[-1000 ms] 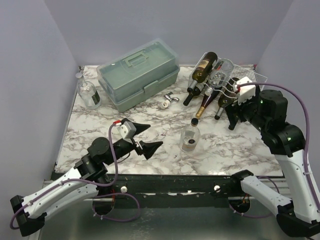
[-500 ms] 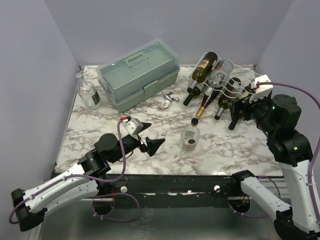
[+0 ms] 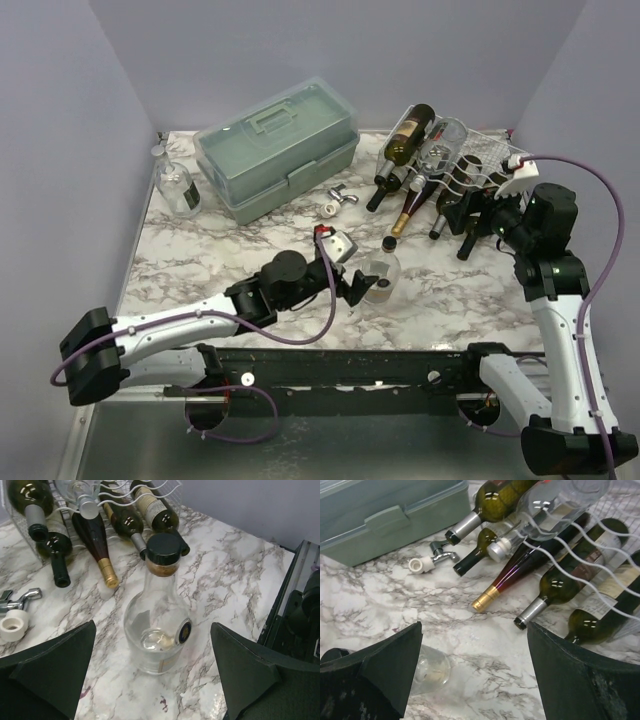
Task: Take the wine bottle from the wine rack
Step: Place the wine bottle at the center of the board, then move the wine bottle to the center of the board.
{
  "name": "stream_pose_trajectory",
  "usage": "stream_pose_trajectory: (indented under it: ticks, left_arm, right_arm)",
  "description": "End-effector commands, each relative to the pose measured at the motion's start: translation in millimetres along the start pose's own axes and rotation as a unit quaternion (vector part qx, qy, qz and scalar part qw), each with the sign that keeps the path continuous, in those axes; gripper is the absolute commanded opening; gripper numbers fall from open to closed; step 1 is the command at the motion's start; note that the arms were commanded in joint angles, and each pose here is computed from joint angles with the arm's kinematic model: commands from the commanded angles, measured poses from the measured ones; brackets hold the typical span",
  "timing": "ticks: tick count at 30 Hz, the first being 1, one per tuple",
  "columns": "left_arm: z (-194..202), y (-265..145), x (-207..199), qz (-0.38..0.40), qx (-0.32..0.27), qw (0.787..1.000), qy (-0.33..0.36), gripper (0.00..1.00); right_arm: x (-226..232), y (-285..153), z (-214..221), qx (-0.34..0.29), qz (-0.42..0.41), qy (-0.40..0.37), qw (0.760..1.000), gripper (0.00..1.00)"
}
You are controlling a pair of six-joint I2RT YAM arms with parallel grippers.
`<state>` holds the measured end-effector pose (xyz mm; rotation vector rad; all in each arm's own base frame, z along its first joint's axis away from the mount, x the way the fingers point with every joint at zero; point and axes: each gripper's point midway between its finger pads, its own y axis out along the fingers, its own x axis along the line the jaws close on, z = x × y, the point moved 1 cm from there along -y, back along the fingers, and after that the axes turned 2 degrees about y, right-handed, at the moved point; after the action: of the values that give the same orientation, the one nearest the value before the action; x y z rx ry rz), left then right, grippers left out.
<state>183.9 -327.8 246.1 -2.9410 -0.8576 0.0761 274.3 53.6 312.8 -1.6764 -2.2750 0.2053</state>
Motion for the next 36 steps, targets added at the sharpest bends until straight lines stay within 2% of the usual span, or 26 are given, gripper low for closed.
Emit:
stream_pose_trajectory:
  ticks: [1,6,10,14,16,19,22,24,30,36]
  left_arm:
    - [-27,27,-16,-0.011,-0.067,0.997,-0.026,0.99]
    - [-18,57,-10,-0.061,-0.053,0.996,-0.037,0.96]
    - [-11,76,3,-0.111,-0.045,0.992,-0.035,0.89]
    - [-5,86,4,-0.118,-0.045,0.991,-0.042,0.77]
    - [-2,89,0,-0.111,-0.042,0.992,-0.049,0.68]
    - [2,88,-3,-0.101,-0.042,0.992,-0.056,0.46]
    - [2,82,-3,-0.096,-0.044,0.993,-0.047,0.18]
    - [-1,75,2,-0.103,-0.049,0.993,-0.034,0.02]
    - [-12,38,29,-0.151,-0.068,0.986,0.003,0.00]
    - [-17,-3,79,-0.215,-0.089,0.972,-0.011,0.00]
  right_arm:
    - [19,7,-3,-0.028,-0.083,0.031,0.996,0.88]
    - [11,14,14,-0.023,-0.097,0.048,0.994,0.88]
    - [12,15,29,-0.023,-0.117,0.049,0.992,0.88]
    - [17,17,47,-0.013,-0.142,0.047,0.989,0.88]
    - [15,20,56,-0.007,-0.144,0.045,0.989,0.88]
    - [12,24,69,-0.002,-0.143,0.035,0.989,0.88]
    - [18,21,72,0.005,-0.164,0.031,0.986,0.88]
    - [22,20,72,0.004,-0.177,0.030,0.984,0.88]
    - [19,20,73,0.005,-0.164,0.024,0.986,0.88]
    - [23,13,72,0.002,-0.176,0.001,0.984,0.88]
